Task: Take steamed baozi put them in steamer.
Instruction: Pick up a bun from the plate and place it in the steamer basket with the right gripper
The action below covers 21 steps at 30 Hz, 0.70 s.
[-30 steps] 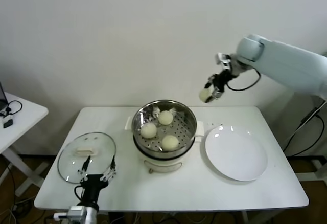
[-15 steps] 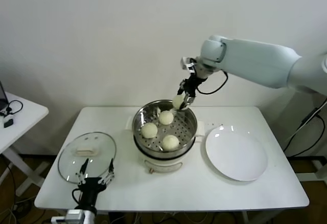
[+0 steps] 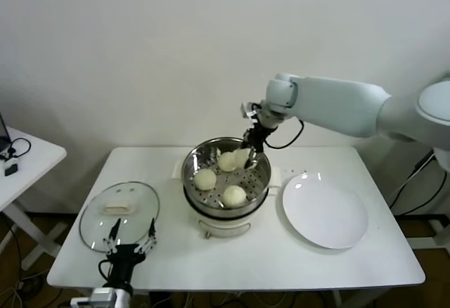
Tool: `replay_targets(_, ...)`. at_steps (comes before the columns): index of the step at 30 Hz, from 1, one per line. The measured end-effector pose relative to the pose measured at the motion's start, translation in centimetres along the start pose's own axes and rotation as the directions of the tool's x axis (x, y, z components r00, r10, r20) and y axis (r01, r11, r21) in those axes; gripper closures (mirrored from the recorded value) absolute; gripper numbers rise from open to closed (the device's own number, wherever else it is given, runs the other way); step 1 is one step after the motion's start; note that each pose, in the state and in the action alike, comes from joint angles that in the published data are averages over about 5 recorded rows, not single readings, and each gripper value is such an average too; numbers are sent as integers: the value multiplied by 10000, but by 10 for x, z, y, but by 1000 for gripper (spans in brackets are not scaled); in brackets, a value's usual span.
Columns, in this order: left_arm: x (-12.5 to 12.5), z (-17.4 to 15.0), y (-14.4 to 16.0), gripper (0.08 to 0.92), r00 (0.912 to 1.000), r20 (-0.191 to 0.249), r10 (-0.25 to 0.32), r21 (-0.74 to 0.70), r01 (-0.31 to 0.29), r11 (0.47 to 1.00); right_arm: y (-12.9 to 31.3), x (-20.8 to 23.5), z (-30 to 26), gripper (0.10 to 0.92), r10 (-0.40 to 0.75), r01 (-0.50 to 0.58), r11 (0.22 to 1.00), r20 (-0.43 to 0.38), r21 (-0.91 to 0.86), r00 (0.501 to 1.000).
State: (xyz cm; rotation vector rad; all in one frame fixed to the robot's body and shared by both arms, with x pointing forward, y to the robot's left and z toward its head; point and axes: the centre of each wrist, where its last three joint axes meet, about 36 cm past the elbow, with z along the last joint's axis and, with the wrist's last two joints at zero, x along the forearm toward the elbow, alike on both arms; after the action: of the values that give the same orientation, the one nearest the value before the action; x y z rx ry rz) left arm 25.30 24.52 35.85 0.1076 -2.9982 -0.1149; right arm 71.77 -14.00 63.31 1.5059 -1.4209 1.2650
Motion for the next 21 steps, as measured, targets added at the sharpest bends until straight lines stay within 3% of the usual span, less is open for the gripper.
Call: replay_targets(21,0,7,-3,177,9998,-179,96,-8,-96,10000,14,-30,28,386,-380,374,9992,-418,-146,9984)
